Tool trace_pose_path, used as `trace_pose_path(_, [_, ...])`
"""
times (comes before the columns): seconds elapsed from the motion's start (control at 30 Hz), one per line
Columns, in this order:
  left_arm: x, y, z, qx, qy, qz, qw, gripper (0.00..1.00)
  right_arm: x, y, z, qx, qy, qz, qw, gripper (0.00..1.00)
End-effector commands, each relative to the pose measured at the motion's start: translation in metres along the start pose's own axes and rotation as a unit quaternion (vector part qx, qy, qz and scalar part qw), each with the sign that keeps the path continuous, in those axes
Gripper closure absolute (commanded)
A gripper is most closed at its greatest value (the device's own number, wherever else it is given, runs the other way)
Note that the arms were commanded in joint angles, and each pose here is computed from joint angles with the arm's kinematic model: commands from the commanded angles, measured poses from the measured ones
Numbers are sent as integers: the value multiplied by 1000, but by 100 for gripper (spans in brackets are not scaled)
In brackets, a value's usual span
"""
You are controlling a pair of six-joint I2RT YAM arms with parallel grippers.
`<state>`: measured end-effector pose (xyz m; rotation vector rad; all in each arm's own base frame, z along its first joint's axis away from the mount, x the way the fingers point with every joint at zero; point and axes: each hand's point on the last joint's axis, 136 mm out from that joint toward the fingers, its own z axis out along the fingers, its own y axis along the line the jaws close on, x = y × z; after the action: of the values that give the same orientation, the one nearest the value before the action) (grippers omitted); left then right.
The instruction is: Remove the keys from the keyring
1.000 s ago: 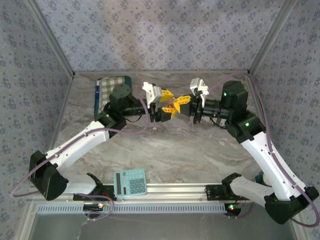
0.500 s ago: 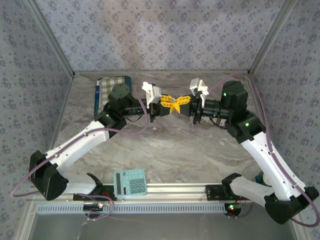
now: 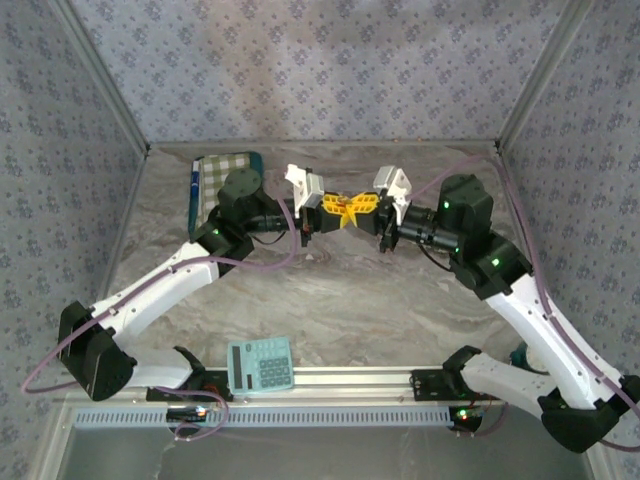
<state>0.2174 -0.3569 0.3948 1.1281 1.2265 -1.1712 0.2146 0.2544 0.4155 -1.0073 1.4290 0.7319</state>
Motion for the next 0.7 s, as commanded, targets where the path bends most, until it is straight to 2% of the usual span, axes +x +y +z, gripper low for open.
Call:
trace_pose_path(0.0, [-28, 6, -11, -21, -40, 5, 999, 100, 20, 5, 0, 27, 33, -73, 996, 100])
trace_pose_path(0.47, [-27, 9, -19, -14, -48, -22, 999, 100, 23, -4, -3, 113, 32, -147, 982, 100])
trace_pose_path(0.67, [-31, 10, -21, -12, -57, -32, 998, 100, 28, -1, -3, 122, 30, -183, 975, 100])
